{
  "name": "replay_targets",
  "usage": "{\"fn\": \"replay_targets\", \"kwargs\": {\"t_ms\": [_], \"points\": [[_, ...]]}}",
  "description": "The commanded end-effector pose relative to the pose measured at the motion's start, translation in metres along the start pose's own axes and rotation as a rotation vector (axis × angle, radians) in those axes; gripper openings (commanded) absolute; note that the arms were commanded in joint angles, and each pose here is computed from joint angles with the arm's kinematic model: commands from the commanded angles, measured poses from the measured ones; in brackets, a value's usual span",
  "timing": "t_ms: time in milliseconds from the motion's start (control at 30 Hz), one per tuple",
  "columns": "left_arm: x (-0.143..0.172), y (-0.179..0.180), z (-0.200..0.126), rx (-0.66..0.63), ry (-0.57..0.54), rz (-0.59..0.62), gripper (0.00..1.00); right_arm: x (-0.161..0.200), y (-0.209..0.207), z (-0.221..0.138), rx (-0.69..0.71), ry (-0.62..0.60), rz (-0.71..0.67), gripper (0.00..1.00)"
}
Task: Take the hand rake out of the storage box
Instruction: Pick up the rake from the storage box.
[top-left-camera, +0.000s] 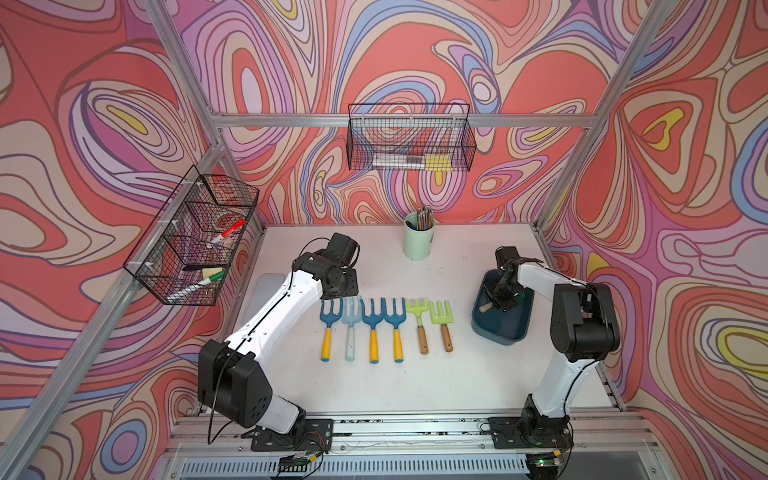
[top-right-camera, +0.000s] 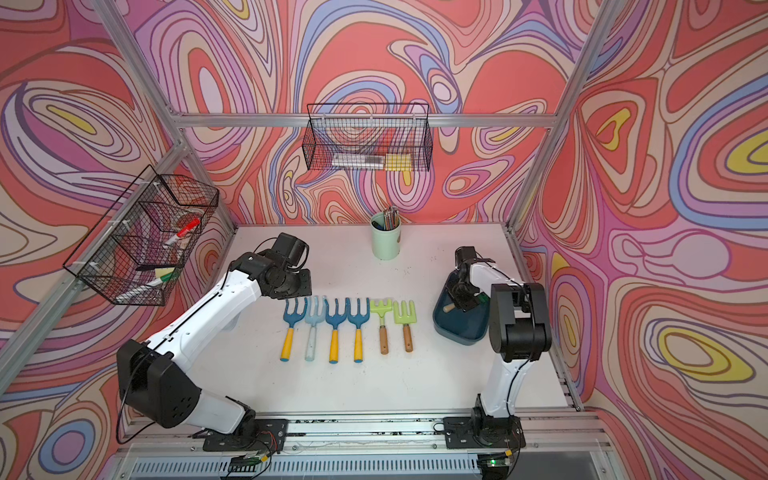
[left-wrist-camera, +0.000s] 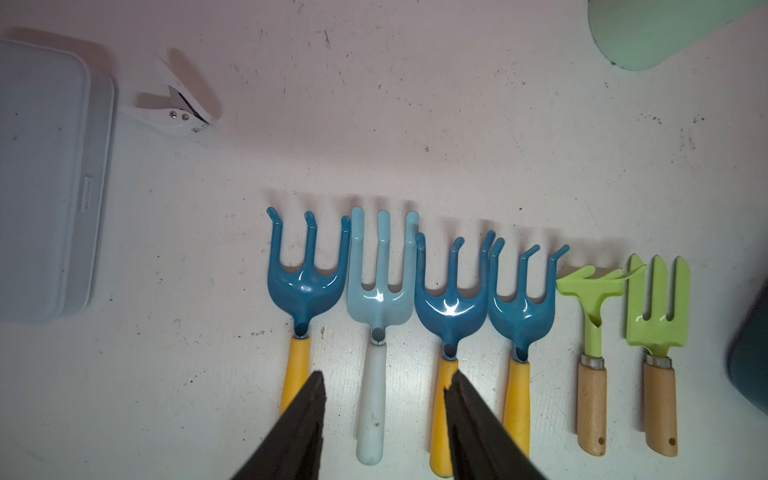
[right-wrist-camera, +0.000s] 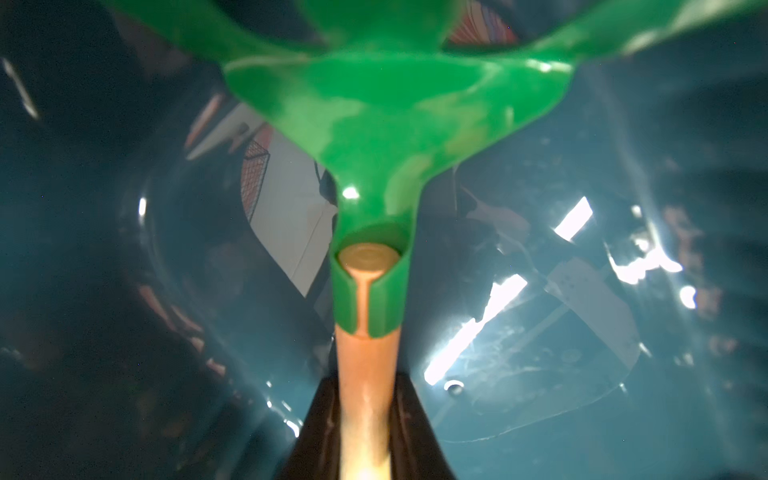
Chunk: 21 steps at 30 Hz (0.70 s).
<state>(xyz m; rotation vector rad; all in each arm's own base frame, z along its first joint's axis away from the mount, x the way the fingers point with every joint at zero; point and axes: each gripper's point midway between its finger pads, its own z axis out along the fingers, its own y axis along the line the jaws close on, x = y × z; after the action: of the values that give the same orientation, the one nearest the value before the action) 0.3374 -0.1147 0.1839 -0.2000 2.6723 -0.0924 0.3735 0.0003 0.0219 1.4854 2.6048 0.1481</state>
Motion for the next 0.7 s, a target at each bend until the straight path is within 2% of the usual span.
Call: {"fn": "replay_targets", "kwargs": {"t_ms": [0,133,433,600,667], "points": [[-0.001,0.004,-0.005,0.011,-0.017,0.002,0.51,-0.010,-0.019,-0.002,0.064,-0.033,-0.109,0.11],[0.001,0.006,-0.004,0.008,-0.013,0.001,0.51,-0.022,-0.032,-0.009,0.154,-0.065,-0.269,0.06],[0.001,0.007,-0.005,0.006,-0.011,-0.007,0.51,-0.055,-0.051,-0.028,0.301,-0.113,-0.584,0.03],[0.003,0.005,-0.005,0.021,-0.001,-0.019,0.51,-0.063,-0.054,-0.028,0.320,-0.086,-0.689,0.02],[0.004,0.005,-0.007,0.023,-0.004,-0.022,0.51,-0.067,-0.056,-0.030,0.323,-0.086,-0.692,0.00]]}}
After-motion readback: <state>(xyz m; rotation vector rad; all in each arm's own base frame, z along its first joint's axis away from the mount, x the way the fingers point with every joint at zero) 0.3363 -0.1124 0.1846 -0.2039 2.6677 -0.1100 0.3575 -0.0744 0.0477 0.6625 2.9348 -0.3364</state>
